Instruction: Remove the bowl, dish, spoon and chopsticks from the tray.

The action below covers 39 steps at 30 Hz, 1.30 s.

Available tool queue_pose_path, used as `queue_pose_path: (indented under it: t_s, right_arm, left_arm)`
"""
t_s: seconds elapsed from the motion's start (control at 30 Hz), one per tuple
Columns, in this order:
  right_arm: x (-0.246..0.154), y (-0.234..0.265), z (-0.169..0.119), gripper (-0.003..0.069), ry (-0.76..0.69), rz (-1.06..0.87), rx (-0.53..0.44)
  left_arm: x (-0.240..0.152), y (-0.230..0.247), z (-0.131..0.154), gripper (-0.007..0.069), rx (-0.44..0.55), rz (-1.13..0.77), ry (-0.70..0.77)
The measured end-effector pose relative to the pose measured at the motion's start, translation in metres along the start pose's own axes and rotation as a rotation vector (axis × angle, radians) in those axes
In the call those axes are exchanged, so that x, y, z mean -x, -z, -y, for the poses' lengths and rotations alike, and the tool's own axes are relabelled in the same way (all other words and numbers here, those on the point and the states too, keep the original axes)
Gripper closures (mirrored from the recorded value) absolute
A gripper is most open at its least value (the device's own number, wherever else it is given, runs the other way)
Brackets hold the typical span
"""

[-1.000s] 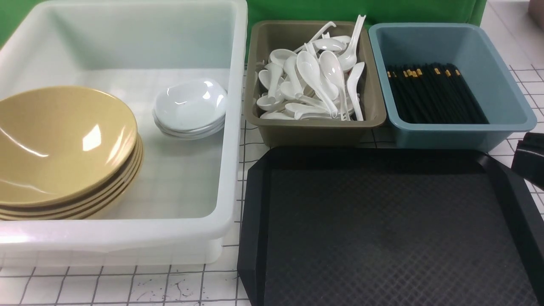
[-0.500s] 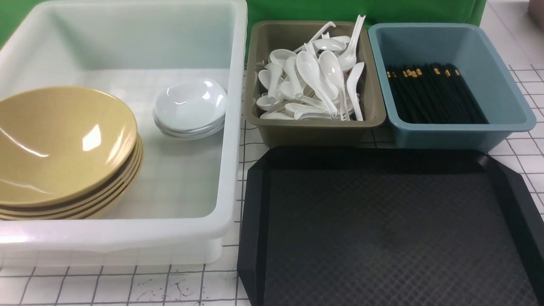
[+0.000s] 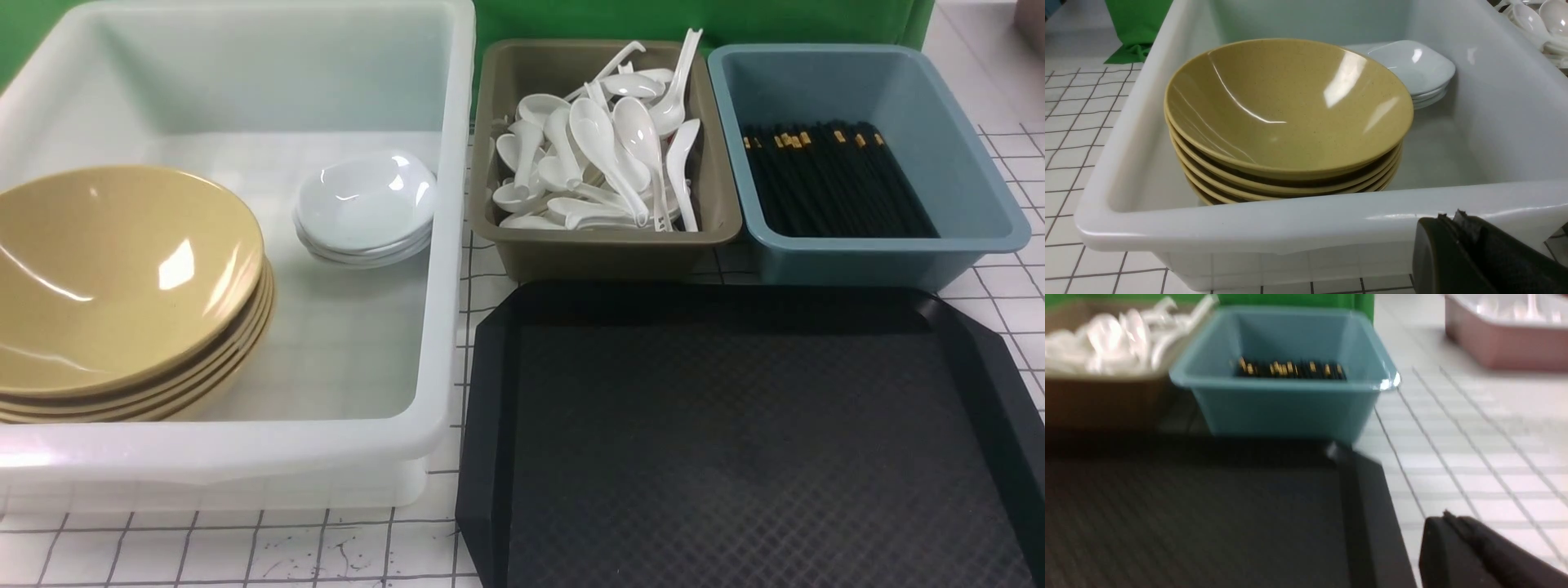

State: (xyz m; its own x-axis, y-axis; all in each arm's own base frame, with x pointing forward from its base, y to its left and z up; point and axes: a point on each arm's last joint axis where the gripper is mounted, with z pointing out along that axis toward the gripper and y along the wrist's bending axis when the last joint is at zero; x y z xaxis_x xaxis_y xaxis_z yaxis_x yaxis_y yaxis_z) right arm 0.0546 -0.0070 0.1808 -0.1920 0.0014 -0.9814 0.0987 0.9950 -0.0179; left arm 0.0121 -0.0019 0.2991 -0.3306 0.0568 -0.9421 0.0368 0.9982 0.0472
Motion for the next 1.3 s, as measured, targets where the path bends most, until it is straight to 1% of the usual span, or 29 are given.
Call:
queue_pose_path:
  t_s: [0.1, 1.0, 1.13, 1.23, 1.3]
  right_arm:
    - [-0.004, 0.0, 0.001, 0.0624, -0.002, -0.044, -0.008]
    - [-0.004, 0.0, 0.001, 0.0612, 0.0, -0.049, -0.01]
    - [-0.004, 0.0, 0.001, 0.061, 0.001, -0.049, -0.01]
    - [-0.004, 0.0, 0.001, 0.0606, 0.001, -0.049, -0.01]
    - [-0.005, 0.0, 0.001, 0.0604, 0.001, -0.049, -0.01]
  left_arm:
    - [0.0, 0.0, 0.0, 0.0637, 0.0, 0.0, 0.0]
    - [-0.001, -0.004, -0.001, 0.0637, 0.007, 0.017, -0.004]
    - [-0.008, -0.026, 0.002, 0.0637, -0.024, 0.167, 0.054]
    - [-0.029, -0.048, 0.001, 0.0637, 0.004, 0.31, 0.092]
    - [-0.047, -0.057, 0.0, 0.0637, 0.028, 0.347, 0.097]
